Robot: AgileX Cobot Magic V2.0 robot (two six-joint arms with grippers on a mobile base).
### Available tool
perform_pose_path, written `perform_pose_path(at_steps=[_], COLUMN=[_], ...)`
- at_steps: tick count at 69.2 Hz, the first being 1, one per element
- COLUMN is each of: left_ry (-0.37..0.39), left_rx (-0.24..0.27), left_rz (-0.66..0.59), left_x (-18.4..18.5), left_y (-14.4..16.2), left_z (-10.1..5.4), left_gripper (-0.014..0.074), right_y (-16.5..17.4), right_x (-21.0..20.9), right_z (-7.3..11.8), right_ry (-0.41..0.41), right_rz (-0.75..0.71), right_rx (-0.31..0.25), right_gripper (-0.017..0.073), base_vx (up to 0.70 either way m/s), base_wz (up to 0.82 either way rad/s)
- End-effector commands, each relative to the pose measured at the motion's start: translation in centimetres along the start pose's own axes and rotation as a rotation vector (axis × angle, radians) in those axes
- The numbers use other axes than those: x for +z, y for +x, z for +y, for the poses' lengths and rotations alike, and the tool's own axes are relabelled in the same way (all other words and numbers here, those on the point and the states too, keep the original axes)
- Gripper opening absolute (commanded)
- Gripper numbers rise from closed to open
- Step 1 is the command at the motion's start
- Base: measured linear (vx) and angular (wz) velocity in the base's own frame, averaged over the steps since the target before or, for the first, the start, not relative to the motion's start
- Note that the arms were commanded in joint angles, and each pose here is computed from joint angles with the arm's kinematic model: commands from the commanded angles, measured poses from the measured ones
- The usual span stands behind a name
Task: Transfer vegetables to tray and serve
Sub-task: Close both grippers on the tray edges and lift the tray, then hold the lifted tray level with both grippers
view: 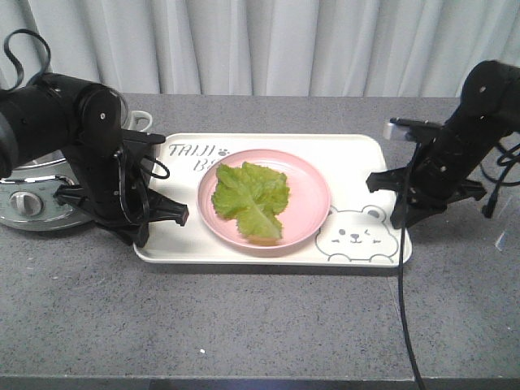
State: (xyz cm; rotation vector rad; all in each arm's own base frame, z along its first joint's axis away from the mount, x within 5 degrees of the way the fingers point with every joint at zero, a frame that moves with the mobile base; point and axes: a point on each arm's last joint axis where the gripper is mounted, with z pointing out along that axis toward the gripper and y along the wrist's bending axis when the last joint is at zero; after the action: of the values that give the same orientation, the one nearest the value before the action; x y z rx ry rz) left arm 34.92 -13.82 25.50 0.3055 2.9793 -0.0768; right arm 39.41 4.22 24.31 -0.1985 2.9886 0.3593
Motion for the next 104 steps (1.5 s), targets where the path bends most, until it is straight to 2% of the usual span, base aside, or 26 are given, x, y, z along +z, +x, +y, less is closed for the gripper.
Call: perform_pose_path(at_steps=[1, 24, 55, 78, 104], left_ry=[0.116, 0.171, 0.188, 0.195, 0.196], left_rx=[0.031, 0.034, 0.037, 0.059, 0.060], left_rz=[-0.142, -0.220, -0.328, -0.415, -0.431], left_x=[-3.5, -5.6, -8.6, -11.2, -11.6], left_y=[0.0, 0.3, 1.1, 2.0, 2.2], left_z=[-1.3, -1.6, -1.5, -1.3, -1.3], left_gripper=[-0.0007, -0.0006, -0.0007, -0.0007, -0.0007], right_y=[0.2, 1.2, 2.2, 3.1, 3.4], right_x=[-4.3, -7.0, -9.0, -10.9, -11.5], right_z=[1.8, 2.5, 3.0, 3.5, 3.7], right_ry=[-0.047, -0.042, -0.037, -0.033, -0.031], right_rz=[-0.135, -0.189, -0.217, -0.267, -0.282], right_rx=[-0.039, -0.053, -0.068, -0.085, -0.090], right_gripper=[-0.0006, -0.0006, -0.0006, -0.0006, -0.0006], base_vx=[0.00, 0.00, 0.00, 0.00, 0.00], base_wz=[0.00, 0.00, 0.00, 0.00, 0.00])
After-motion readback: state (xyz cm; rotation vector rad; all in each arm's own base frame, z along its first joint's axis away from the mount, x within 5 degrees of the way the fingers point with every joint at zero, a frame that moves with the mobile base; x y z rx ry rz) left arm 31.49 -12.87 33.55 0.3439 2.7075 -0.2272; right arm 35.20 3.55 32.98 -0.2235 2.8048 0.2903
